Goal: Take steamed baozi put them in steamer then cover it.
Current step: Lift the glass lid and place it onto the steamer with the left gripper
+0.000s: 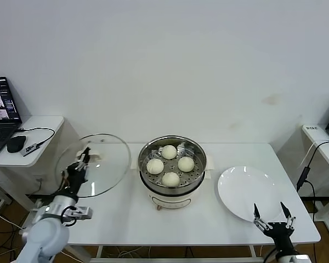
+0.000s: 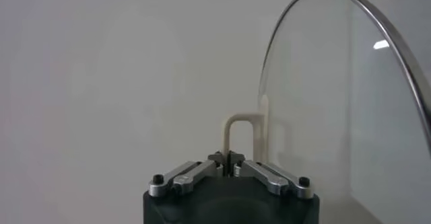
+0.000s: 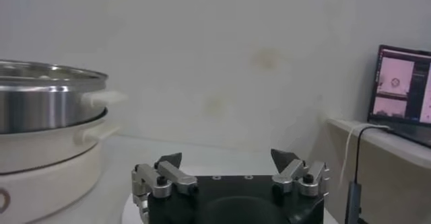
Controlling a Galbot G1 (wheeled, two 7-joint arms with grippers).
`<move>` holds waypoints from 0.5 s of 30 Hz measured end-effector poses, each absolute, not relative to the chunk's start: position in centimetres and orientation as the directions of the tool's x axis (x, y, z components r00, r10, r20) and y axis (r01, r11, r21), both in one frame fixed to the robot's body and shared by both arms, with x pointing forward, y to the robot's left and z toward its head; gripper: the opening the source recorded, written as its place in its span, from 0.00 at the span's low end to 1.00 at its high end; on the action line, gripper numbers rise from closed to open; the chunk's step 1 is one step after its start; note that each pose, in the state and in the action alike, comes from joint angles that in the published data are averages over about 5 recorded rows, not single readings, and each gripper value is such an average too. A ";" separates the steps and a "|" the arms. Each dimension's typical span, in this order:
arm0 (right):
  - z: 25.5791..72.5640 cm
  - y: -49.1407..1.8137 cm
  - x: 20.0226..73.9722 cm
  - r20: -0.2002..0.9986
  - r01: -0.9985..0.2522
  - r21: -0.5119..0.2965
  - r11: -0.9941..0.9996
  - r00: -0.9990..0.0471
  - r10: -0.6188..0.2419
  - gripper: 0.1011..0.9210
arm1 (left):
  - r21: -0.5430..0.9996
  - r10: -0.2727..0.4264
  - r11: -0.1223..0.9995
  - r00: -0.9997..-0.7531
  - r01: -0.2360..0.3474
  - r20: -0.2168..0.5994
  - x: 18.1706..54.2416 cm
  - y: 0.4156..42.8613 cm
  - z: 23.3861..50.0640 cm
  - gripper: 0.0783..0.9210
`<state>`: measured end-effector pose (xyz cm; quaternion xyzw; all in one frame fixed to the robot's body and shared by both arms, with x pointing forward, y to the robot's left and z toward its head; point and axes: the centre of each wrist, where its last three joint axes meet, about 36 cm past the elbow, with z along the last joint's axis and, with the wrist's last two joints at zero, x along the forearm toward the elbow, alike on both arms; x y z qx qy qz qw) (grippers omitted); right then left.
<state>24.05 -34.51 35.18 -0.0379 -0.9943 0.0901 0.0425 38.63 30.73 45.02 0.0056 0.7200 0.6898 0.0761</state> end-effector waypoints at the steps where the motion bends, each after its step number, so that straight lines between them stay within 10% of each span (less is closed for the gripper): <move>1: 35.1 -34.4 24.0 0.079 0.065 -0.188 0.980 -0.994 0.081 0.88 | 0.994 0.122 0.057 -0.988 -0.090 -0.097 38.7 30.0 45.3 0.05; 15: 34.0 -32.8 24.7 0.098 0.026 -0.283 0.959 -0.994 0.056 0.88 | 0.997 0.167 0.053 -0.984 -0.052 -0.061 41.4 20.4 46.8 0.05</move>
